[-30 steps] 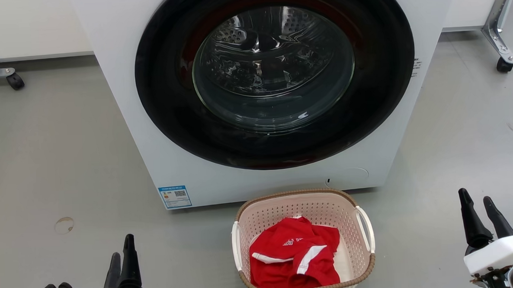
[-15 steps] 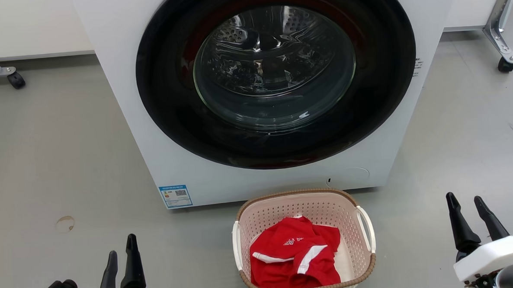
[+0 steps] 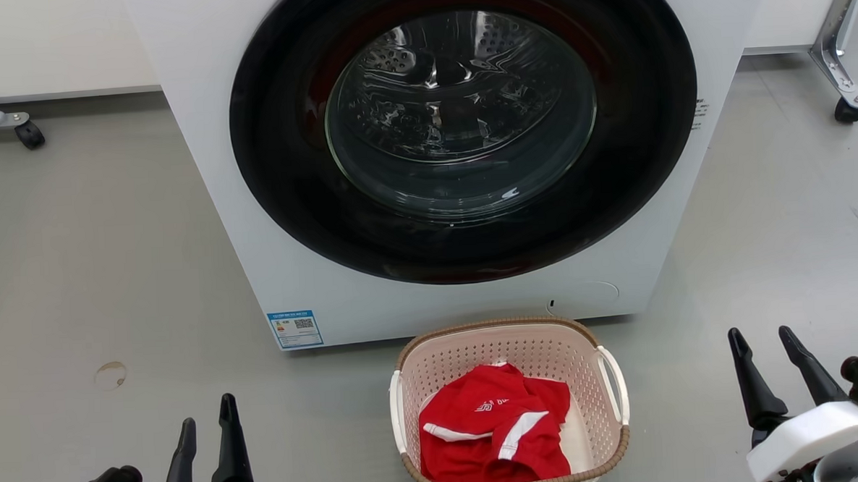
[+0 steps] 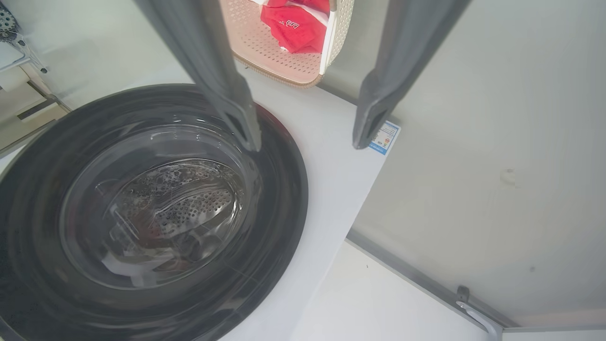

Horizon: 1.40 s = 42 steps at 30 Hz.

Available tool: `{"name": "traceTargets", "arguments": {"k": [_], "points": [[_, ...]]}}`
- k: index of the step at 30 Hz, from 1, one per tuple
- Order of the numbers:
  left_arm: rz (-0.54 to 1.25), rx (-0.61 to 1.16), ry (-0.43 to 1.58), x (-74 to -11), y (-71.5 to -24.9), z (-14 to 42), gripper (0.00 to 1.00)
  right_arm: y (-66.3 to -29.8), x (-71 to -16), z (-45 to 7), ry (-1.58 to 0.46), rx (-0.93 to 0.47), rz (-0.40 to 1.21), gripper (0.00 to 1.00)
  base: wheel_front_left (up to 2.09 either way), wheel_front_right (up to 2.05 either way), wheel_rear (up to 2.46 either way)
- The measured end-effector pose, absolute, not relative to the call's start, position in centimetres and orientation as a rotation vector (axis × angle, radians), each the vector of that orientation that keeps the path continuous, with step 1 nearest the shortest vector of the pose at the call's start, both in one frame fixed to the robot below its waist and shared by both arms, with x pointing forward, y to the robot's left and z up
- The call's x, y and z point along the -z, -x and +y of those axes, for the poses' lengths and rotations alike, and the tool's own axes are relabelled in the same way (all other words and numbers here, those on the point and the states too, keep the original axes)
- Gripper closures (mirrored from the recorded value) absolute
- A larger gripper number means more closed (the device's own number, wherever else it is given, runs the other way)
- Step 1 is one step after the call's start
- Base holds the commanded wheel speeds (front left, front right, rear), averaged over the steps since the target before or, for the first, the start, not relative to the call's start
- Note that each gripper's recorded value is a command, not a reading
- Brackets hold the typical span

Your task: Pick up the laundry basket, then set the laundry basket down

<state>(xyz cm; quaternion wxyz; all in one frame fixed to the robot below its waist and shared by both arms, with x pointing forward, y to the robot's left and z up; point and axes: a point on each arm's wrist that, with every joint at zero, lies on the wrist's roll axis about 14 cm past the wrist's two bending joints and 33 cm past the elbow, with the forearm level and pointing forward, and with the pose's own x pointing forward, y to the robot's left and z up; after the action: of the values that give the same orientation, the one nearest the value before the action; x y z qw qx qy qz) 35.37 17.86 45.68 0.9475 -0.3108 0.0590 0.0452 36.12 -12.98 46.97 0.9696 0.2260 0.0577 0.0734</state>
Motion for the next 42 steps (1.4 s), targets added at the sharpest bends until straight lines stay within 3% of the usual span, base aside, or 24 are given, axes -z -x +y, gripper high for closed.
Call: {"name": "traceTargets", "arguments": {"k": [34,42], "points": [[0.026,0.026,0.219,-47.5,-35.9,16.2,0.00,-35.6,-47.6,-10.9,-0.155,-0.254,0.041,0.00,0.00,0.00,0.00],[0.030,0.034,0.205,-47.4,-36.1,16.0,0.00,-35.5,-47.6,-11.1,-0.162,-0.243,0.033,0.00,0.00,0.00,0.00]]}}
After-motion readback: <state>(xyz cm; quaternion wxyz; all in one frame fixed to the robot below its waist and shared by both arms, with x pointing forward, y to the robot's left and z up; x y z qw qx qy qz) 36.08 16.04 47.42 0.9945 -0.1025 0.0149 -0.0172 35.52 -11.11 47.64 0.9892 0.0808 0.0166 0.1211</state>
